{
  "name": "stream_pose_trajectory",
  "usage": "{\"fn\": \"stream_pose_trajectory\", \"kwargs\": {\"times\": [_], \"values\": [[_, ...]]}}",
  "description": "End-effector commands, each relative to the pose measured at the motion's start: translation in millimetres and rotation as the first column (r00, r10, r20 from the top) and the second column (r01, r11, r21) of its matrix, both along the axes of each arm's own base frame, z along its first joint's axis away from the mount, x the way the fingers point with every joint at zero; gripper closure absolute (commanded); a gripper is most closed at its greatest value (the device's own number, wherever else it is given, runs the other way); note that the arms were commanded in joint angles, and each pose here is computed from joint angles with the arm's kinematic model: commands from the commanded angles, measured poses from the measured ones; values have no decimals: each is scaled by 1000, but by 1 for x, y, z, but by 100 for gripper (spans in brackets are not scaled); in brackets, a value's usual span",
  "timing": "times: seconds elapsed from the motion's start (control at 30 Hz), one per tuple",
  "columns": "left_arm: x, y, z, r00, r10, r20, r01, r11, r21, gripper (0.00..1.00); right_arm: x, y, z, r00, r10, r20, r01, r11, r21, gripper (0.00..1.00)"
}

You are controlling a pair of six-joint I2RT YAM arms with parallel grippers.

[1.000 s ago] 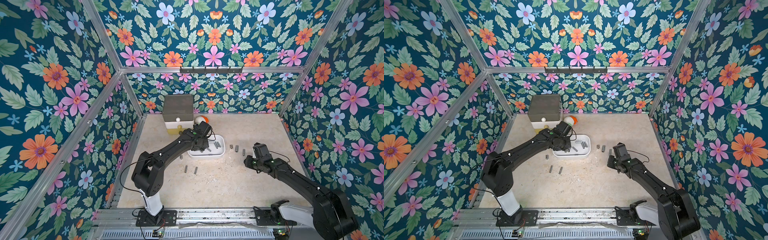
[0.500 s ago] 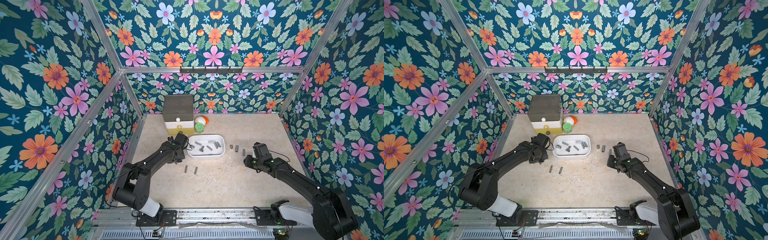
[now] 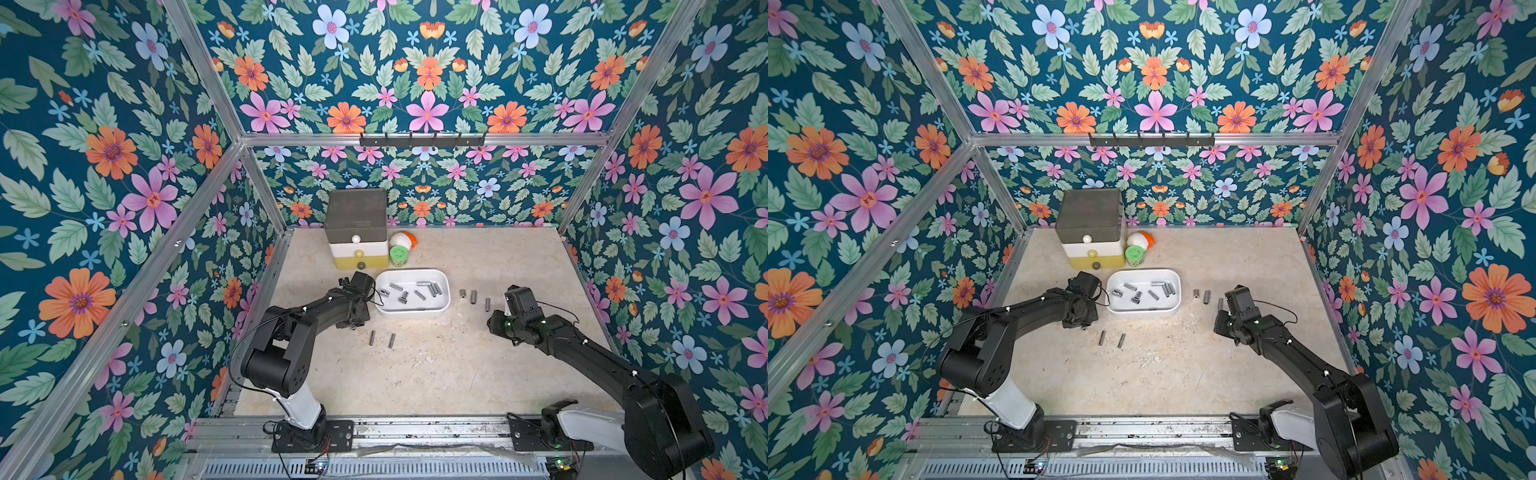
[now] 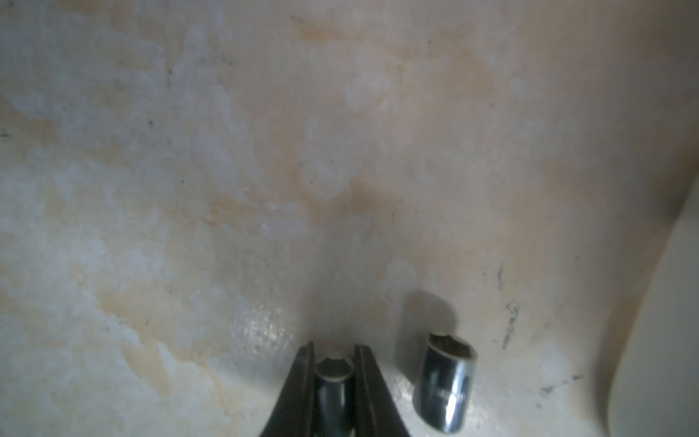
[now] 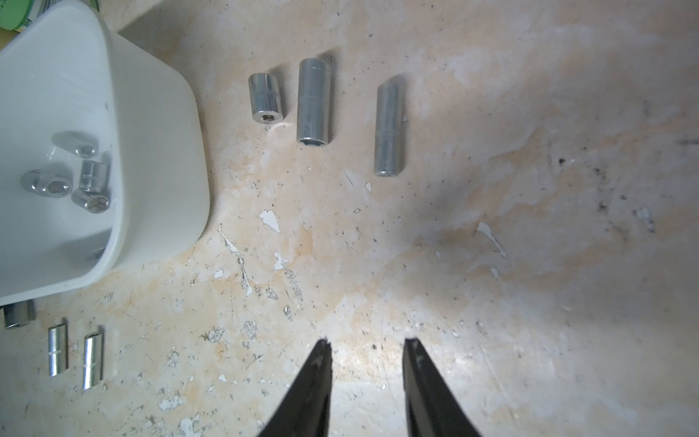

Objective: Take out the socket from the storage box
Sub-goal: Place the socket head at the center of the board.

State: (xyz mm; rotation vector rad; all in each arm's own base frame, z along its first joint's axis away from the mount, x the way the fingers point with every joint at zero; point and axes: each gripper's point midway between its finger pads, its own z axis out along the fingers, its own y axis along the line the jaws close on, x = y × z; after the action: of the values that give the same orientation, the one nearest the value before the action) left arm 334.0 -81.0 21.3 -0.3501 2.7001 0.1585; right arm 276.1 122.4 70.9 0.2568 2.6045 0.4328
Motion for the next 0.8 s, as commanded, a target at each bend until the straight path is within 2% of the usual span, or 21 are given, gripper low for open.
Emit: {"fn": "stream_pose_trajectory", "kwargs": {"times": [0.0,0.1,0.23,0.5,0.63,0.77], "values": [[1,0,-5,1000,-12,1,12,1000,-6,88,1,-3,0,1000,-6,5,6,1000,-16,63],[-1,0,-7,1000,-14,-2,14,1000,-13,79,1,-3,-1,1000,-6,4,6,1000,-18,63],[-2,0,-5,1000,-18,-2,18,1000,-17,72,1,-3,-2,1000,-7,-1,7,1000,-21,63],[0,-1,11,1000,-23,19,24,999,-32,64,1,-3,-1,1000,-7,2,7,1000,-19,63],[2,-1,33,998,-21,61,24,999,-41,53,4,1,8,1000,6,18,-6,1000,-4,63],[2,-1,68,993,-19,116,25,998,-52,50,9,10,26,998,27,55,-29,999,33,63]]}}
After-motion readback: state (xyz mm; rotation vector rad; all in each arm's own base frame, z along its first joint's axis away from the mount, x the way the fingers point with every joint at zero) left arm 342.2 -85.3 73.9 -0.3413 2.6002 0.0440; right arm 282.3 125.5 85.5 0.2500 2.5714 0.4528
